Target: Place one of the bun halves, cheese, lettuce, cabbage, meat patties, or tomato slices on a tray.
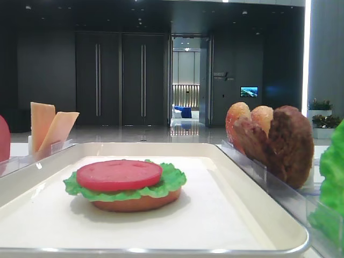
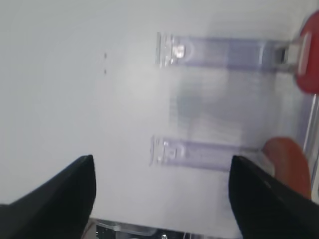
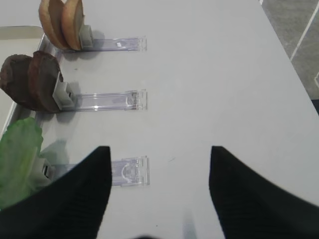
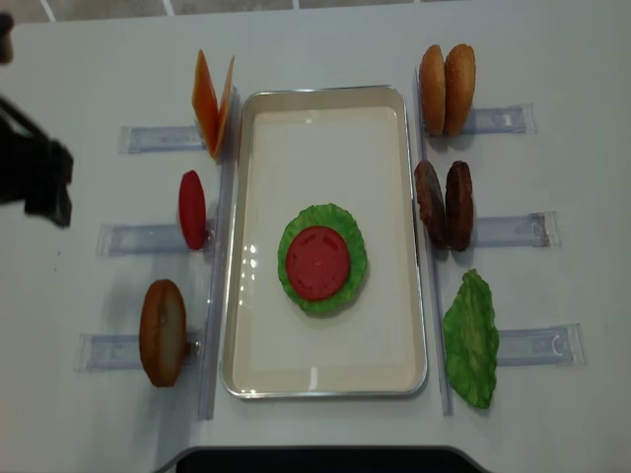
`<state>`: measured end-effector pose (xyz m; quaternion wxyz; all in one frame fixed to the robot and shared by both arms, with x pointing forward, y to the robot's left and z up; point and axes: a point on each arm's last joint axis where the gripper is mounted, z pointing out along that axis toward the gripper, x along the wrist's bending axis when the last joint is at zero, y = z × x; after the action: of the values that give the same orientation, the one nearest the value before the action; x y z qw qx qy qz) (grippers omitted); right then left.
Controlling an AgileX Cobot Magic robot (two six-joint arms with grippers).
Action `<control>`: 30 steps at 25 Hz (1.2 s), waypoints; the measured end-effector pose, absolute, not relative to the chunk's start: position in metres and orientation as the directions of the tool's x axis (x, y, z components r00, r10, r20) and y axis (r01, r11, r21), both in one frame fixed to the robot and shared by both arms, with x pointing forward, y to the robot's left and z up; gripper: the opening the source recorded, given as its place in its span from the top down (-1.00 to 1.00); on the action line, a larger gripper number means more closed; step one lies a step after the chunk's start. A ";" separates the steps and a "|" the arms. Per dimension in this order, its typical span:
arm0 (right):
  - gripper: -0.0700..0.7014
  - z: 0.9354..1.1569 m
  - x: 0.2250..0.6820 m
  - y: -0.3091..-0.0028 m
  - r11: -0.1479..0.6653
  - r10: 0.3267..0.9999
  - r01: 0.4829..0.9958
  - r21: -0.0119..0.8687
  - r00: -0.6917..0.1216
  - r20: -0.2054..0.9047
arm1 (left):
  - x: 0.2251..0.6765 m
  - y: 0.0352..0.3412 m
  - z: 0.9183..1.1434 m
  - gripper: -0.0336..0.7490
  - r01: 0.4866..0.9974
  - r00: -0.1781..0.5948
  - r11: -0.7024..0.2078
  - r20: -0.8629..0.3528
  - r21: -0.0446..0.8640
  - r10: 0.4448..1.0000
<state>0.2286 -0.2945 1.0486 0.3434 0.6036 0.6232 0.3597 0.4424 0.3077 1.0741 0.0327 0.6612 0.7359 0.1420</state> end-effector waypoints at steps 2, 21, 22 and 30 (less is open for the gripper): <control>-0.25 1.049 0.229 -0.294 0.013 0.999 0.505 0.863 -0.035 0.006 | 0.409 0.307 1.065 -0.70 0.948 -0.135 0.098 0.101 0.302 0.986; -0.25 1.049 0.229 -0.294 0.013 0.999 0.505 0.863 -0.035 0.006 | 0.241 0.310 1.042 -0.70 0.536 -0.031 -0.033 0.059 0.843 0.998; -0.25 1.049 0.229 -0.294 0.013 0.999 0.505 0.863 -0.035 0.006 | 0.236 0.310 1.041 -0.70 0.516 -0.023 -0.038 0.058 0.856 0.998; -0.25 1.049 0.229 -0.294 0.013 0.999 0.505 0.863 -0.035 0.006 | 0.233 0.308 1.040 -0.70 0.511 0.008 -0.058 0.063 0.858 0.998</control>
<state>0.2286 -0.2945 1.0486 0.3434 0.6036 0.6232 0.3597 0.2333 0.3077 1.0401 0.3316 0.6276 0.6009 0.3674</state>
